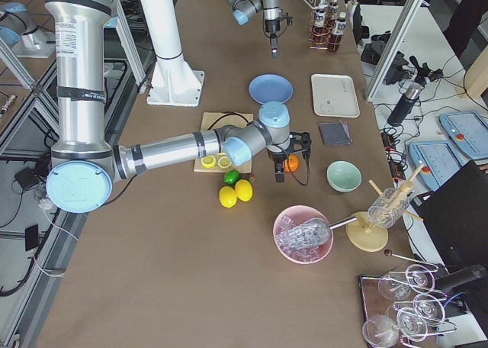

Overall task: Pick orange to plate
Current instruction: 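Withdraw the left gripper from the plate while the right arm reaches toward the orange, then lower the right gripper onto the orange mandarin and close on it, then carry the orange with the right gripper over the blue plate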

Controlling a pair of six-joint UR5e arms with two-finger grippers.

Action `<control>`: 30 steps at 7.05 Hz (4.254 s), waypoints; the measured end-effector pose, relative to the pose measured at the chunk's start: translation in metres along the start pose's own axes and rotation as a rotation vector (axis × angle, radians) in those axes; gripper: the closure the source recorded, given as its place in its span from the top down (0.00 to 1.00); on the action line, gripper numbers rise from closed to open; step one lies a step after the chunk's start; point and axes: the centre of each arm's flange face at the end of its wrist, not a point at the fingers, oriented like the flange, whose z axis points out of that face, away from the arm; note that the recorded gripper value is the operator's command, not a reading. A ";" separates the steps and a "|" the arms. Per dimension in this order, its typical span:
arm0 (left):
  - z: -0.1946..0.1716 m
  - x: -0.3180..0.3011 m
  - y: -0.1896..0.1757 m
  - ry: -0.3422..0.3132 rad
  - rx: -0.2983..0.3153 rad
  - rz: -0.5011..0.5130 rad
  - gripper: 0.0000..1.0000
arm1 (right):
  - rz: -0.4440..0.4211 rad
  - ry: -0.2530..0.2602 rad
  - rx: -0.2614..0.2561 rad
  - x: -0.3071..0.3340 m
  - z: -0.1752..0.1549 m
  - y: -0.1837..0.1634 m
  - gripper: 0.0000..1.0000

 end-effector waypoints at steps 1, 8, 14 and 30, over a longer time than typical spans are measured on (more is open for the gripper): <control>-0.048 -0.041 -0.028 -0.028 -0.019 0.015 0.98 | 0.003 0.026 -0.013 -0.023 0.012 -0.020 1.00; -0.277 -0.296 -0.094 -0.216 0.025 0.121 0.98 | 0.049 0.052 -0.055 -0.148 0.113 -0.056 1.00; -0.280 -0.297 -0.093 -0.224 0.032 0.128 0.98 | 0.015 0.084 -0.076 -0.119 0.154 -0.036 0.90; -0.287 -0.319 -0.069 -0.229 0.029 0.100 0.98 | 0.270 0.103 -0.039 -0.560 0.160 0.076 1.00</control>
